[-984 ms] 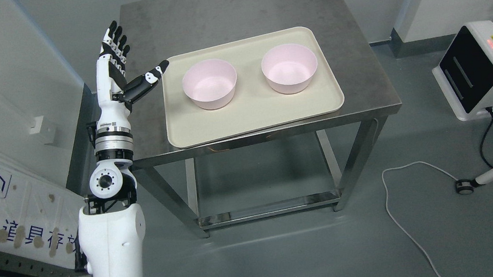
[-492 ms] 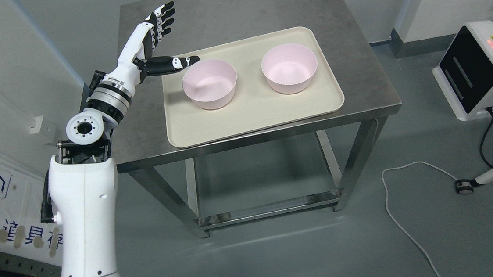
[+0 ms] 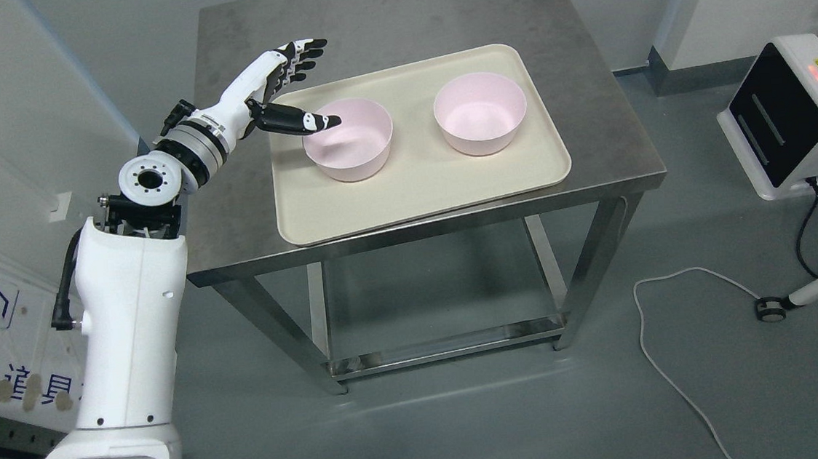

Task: Stack pink IKEA bowls on left shelf middle
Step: 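Grasp the rim of the nearer pink bowl with the left hand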

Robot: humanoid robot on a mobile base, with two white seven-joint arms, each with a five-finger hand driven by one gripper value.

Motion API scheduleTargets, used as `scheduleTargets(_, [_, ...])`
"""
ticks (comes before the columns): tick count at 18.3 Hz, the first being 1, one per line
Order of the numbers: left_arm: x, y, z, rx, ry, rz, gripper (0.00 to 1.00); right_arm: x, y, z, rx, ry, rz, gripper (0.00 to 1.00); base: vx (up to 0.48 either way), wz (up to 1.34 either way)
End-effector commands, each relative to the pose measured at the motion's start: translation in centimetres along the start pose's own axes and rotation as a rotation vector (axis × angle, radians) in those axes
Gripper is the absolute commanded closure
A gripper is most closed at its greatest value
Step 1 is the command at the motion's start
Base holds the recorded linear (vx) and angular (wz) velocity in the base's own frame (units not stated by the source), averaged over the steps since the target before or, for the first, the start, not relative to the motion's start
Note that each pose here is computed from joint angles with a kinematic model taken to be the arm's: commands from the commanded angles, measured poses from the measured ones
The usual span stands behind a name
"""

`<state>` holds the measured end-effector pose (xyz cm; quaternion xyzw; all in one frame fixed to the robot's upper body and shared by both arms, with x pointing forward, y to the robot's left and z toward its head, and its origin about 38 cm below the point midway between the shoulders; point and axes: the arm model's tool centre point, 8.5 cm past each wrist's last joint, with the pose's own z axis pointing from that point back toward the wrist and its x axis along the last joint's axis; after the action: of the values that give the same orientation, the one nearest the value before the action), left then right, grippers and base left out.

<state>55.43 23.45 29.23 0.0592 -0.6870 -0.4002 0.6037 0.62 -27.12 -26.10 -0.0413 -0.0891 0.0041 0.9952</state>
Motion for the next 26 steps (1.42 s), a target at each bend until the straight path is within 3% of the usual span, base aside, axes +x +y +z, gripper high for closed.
scheduleTargets(1, [-2.7,-3.0,-2.5,-0.133,0.153,-0.093,0.23,0.0,-1.1,0.0,-0.018,0.001,0.001,0.00,0.000,0.00])
scheduleTargets(5, [-2.8,-4.7,-3.5,-0.158,0.184,-0.165,0.28,0.0,-1.1,0.0,-0.018,0.001,0.001,0.00,0.000,0.00])
scheduleTargets(15, [-1.9,-5.6,-4.5,-0.101,0.084,-0.333,0.71,0.0,-1.1,0.0,-0.018,0.001,0.001,0.00,0.000,0.00])
scheduleTargets(17, [-1.6,-6.1,-4.7,-0.109,0.071,-0.373,0.76,0.0,-1.1,0.0,-0.018,0.001,0.001,0.00,0.000,0.00])
scheduleTargets(23, [-0.9,-5.4,-4.7,-0.070,0.019,-0.372,1.00,0.0,-1.1,0.0,-0.018,0.001,0.001,0.00,0.000,0.00])
scheduleTargets(26, [0.1,-4.4,-4.7,-0.033,-0.011,-0.348,1.00,0.0,-1.1,0.0,-0.018,0.001,0.001,0.00,0.000,0.00])
